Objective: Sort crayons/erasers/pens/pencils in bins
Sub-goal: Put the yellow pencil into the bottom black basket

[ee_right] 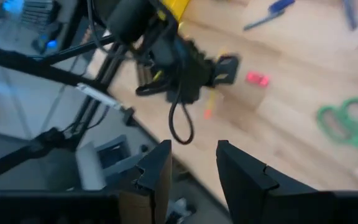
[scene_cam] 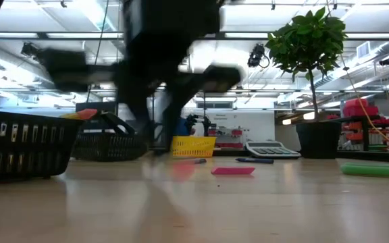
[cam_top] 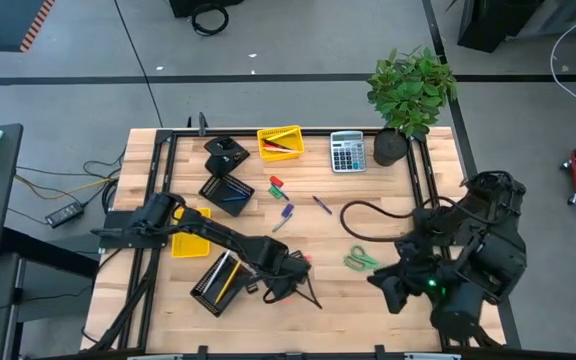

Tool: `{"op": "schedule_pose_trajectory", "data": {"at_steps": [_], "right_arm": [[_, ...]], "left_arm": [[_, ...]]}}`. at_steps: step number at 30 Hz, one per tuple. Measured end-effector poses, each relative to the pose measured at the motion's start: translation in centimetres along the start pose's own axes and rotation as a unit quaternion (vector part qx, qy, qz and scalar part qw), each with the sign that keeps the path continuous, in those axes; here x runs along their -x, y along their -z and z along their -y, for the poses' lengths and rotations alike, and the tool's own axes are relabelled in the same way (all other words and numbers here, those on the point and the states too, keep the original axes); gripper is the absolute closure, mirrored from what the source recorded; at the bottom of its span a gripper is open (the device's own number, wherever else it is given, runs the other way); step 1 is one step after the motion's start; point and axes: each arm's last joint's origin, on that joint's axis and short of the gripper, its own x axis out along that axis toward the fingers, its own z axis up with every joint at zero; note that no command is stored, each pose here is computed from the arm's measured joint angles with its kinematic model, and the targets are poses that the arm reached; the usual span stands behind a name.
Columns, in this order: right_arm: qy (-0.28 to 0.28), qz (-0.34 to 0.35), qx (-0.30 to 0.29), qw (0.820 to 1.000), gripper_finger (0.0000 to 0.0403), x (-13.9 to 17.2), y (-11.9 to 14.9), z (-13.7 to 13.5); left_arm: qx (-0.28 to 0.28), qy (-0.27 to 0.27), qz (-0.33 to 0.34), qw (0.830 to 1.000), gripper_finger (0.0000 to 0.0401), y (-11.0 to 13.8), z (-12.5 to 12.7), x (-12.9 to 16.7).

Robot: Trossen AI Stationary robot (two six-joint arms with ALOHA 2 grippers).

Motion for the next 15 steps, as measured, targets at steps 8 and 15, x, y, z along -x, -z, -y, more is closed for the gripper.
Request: {"op": "schedule_pose_trajectory", "data": {"at_steps": [8, 15], "right_arm": [[-0.043, -0.041, 0.001, 0.998, 0.027, 1.8, 2.4, 0.1], [-0.054, -0.062, 0.033, 0.996, 0.027, 3.1, 3.7, 0.7]], "left_arm": [[0.126, -0.115, 0.081, 0.982, 0.0396, -2.6, -5.5, 8.9], [0.335, -0.164, 0.165, 0.913, 0.0396, -0.9, -9.3, 15.5]]}}
